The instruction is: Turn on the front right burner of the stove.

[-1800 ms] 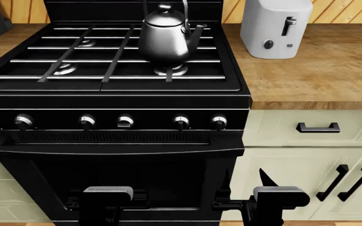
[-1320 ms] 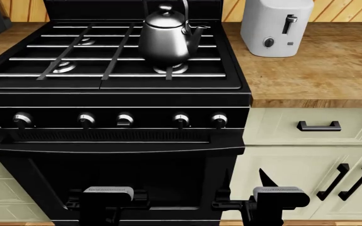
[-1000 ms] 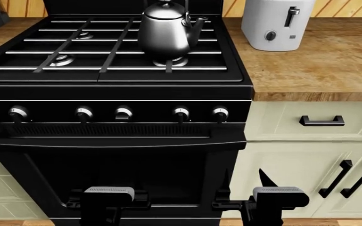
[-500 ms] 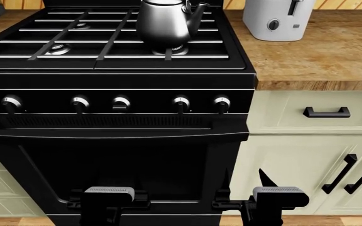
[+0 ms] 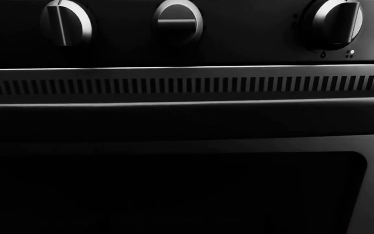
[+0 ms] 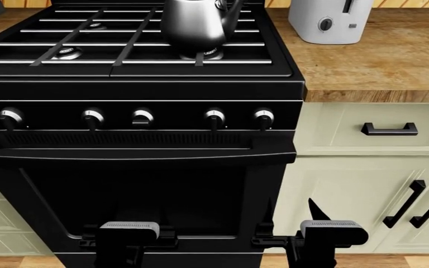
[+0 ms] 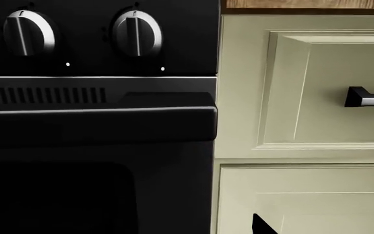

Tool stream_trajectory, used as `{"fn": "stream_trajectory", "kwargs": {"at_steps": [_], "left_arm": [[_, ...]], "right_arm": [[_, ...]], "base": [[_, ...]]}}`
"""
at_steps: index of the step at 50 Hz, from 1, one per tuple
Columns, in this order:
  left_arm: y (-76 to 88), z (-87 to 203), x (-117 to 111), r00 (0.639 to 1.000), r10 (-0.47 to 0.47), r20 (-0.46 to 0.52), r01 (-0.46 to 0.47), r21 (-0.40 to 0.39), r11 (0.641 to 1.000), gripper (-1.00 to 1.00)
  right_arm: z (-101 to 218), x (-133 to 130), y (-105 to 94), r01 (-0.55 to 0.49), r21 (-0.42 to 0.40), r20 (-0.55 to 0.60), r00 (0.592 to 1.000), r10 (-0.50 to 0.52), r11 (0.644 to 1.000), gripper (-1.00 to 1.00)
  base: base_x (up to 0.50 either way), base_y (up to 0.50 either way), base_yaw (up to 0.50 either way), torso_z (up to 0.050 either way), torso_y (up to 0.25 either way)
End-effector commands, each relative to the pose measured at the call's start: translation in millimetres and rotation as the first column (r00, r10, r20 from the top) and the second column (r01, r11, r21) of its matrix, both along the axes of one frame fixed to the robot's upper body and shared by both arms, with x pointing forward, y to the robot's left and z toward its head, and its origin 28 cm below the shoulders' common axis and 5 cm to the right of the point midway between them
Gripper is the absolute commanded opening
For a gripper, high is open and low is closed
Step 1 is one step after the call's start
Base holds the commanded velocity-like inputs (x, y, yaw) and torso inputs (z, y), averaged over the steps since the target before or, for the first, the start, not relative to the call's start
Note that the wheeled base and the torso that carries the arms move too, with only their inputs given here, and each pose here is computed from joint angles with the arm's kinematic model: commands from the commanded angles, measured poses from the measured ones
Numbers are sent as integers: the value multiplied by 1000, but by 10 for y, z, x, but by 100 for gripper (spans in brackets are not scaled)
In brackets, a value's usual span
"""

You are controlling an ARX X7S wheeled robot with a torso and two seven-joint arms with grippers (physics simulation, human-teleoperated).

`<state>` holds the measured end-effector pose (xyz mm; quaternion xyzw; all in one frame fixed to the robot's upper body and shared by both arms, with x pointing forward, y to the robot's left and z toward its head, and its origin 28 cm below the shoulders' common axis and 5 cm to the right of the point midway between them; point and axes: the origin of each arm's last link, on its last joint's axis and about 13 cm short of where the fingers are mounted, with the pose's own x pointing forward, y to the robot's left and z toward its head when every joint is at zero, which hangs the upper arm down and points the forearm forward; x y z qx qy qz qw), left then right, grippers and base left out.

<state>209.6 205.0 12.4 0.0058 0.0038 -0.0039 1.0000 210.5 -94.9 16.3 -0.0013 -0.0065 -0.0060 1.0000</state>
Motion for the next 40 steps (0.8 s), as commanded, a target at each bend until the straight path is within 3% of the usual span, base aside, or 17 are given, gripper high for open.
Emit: {"fn": "stream_trajectory", "kwargs": {"at_steps": [1,10,24,34,36,40], "left_arm": [[2,-1,4,1000,2,-2,-2,-3,1000,100],[3,-3,4,1000,-1,-3,1,-3,1000,100],[3,-3,3,1000,-2,-4,2,0,1000,100],[2,-4,6,1000,-3,-6,3,-1,1000,100],[2,-5,11,1000,-2,-9,2,1,1000,100],[2,-8,14,1000,-1,-12,1,4,1000,100]], "right_arm": [[314,10,50,54,5,33,998,-54,999,100],[801,144,169,41,18,39,998,-42,999,100],[922,478,247,29,6,-15,999,-29,1000,100],[1054,657,296,4,-54,-12,1000,-5,999,100],[1143,833,339,-26,-38,12,1000,26,999,100],[1191,940,355,-37,-31,26,999,37,999,100]], "base": [[0,0,0,0,0],[0,0,0,0,0],[0,0,0,0,0],[0,0,0,0,0],[0,0,0,0,0],[0,0,0,0,0]]}}
